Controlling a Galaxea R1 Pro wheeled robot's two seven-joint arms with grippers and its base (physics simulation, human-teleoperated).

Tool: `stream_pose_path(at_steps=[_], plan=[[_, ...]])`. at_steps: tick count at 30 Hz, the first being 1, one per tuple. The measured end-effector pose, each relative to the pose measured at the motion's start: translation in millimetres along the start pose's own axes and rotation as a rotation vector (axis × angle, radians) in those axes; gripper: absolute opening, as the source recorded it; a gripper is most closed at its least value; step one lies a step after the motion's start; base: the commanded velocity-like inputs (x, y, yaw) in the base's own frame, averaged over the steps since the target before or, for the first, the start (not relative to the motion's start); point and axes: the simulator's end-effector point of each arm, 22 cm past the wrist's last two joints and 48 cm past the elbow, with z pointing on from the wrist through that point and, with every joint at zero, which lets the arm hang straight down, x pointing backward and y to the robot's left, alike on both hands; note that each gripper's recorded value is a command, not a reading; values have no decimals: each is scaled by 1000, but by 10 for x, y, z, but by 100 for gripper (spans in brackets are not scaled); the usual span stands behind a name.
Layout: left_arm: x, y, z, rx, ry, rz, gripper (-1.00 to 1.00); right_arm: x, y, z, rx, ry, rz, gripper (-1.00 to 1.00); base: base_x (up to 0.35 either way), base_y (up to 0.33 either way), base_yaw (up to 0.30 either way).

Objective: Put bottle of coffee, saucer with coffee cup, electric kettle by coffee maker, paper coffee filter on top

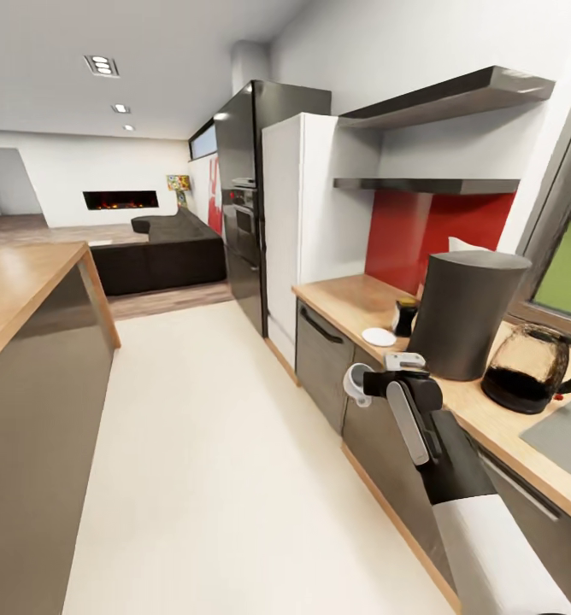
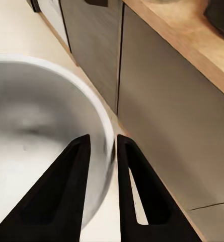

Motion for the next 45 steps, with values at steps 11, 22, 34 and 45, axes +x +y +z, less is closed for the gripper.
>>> stream_pose_path(at_steps=[11,22,34,45], plan=[[29,-6,-2,0,7,1,100,37,-53,46,9,8,2,-100,337,0,110],[25,-19,-3,1,8,2,100,24,-97,42,12,8,20,-100,281,0,-188],[26,-6,-1,-1,8,1,100,13,-97,37,14,5,18,-100,19,0,-74],[25,-8,-1,0,8,2,100,10,-98,35,13,5,20,-100,0,0,-76]])
